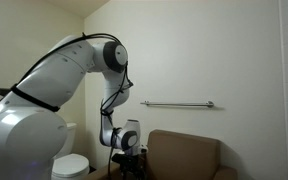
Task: Use the towel from the seat to wipe the backrest of the sofa.
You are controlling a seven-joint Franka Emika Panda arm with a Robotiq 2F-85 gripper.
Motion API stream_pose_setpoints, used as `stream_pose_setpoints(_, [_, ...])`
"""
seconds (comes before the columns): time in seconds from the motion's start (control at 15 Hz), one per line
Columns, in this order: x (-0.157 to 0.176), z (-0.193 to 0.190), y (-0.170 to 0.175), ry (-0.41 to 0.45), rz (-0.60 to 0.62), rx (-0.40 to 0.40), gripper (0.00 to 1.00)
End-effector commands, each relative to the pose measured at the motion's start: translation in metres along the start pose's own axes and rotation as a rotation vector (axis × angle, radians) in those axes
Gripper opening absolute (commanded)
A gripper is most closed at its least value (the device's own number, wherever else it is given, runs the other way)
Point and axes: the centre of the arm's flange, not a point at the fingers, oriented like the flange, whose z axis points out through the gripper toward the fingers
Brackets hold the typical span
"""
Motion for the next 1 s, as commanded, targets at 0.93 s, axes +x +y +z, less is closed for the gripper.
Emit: stream_pose_setpoints(0.93, [0.176,0.23,0.035,-0.049,0.162,-0.244,1.0])
